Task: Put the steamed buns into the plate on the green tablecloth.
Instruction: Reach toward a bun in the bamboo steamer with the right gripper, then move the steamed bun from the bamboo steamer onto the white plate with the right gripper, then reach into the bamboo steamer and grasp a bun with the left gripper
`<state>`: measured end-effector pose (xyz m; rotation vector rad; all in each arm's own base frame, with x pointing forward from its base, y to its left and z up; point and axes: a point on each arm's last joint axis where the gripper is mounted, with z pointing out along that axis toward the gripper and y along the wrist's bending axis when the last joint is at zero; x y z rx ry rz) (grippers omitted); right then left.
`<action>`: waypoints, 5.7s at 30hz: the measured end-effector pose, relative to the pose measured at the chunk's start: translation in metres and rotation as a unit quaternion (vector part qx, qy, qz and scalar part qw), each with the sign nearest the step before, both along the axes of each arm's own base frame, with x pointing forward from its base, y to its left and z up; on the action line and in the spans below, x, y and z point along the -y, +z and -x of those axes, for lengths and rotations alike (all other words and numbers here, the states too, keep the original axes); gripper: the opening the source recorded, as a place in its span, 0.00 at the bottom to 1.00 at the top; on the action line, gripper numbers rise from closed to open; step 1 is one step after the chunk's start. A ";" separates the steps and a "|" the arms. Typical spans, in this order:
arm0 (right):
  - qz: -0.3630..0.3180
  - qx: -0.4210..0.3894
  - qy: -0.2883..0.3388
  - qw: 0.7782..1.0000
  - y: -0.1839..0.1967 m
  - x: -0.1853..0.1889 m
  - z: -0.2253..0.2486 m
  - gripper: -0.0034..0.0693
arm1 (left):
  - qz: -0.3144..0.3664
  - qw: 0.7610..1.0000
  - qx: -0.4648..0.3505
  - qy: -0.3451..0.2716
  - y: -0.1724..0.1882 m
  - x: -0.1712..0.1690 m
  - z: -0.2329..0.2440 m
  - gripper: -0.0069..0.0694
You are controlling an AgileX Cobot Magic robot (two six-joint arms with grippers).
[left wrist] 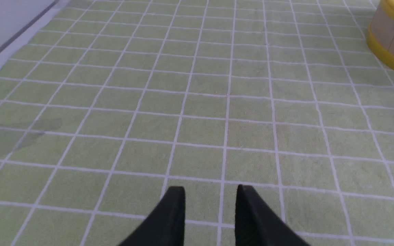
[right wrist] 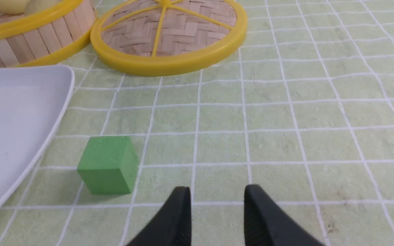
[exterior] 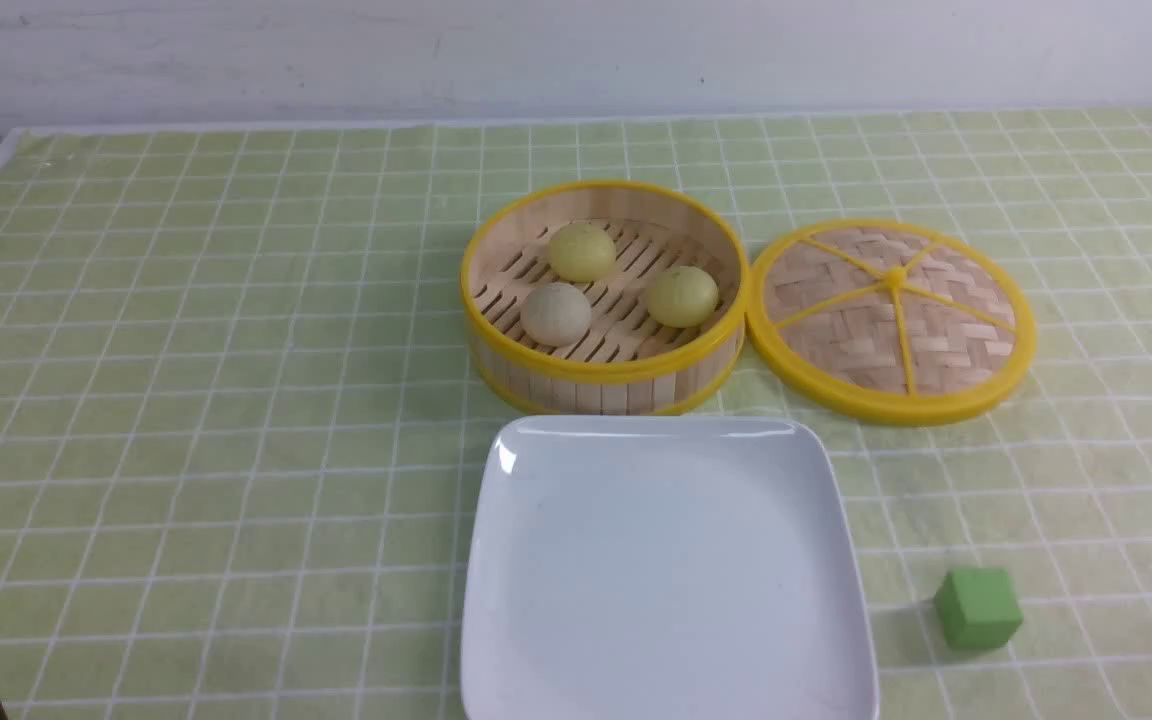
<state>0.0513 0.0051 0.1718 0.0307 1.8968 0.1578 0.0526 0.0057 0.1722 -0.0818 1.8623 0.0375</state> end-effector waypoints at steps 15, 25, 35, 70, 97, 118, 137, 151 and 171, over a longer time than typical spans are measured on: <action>0.000 0.000 0.000 1.000 0.000 0.000 0.000 0.38 | 0.000 1.000 0.000 0.000 0.000 0.000 0.000 0.41; 0.000 0.000 0.000 1.000 0.000 0.000 0.000 0.38 | 0.000 1.000 0.000 0.000 0.000 0.000 0.000 0.41; -0.144 -0.015 -0.020 0.989 0.000 -0.005 0.000 0.38 | 0.239 0.971 0.006 0.025 0.000 0.008 0.000 0.41; -0.156 -0.344 0.239 0.894 0.117 -0.068 -0.145 0.15 | 0.143 0.899 -0.411 0.060 0.092 0.007 -0.088 0.09; 0.133 -0.353 0.280 0.883 0.085 -0.214 -0.418 0.54 | 0.172 0.896 -0.408 0.031 0.087 0.014 -0.105 0.53; 0.175 -0.361 0.244 0.883 0.070 -0.220 -0.422 0.06 | 0.171 0.889 -0.423 0.032 0.086 0.015 -0.103 0.53; 0.084 -0.419 0.241 0.871 0.052 -0.174 -0.250 0.08 | 0.171 0.886 -0.430 0.032 0.086 0.015 -0.101 0.53; 0.106 -0.397 0.278 0.868 0.070 -0.192 -0.246 0.68 | 0.175 0.893 -0.414 0.031 0.087 0.015 -0.104 0.53; 0.127 -0.356 0.225 0.898 0.100 -0.064 -0.084 0.03 | 0.166 0.850 -0.467 -0.179 0.120 0.077 -0.198 0.11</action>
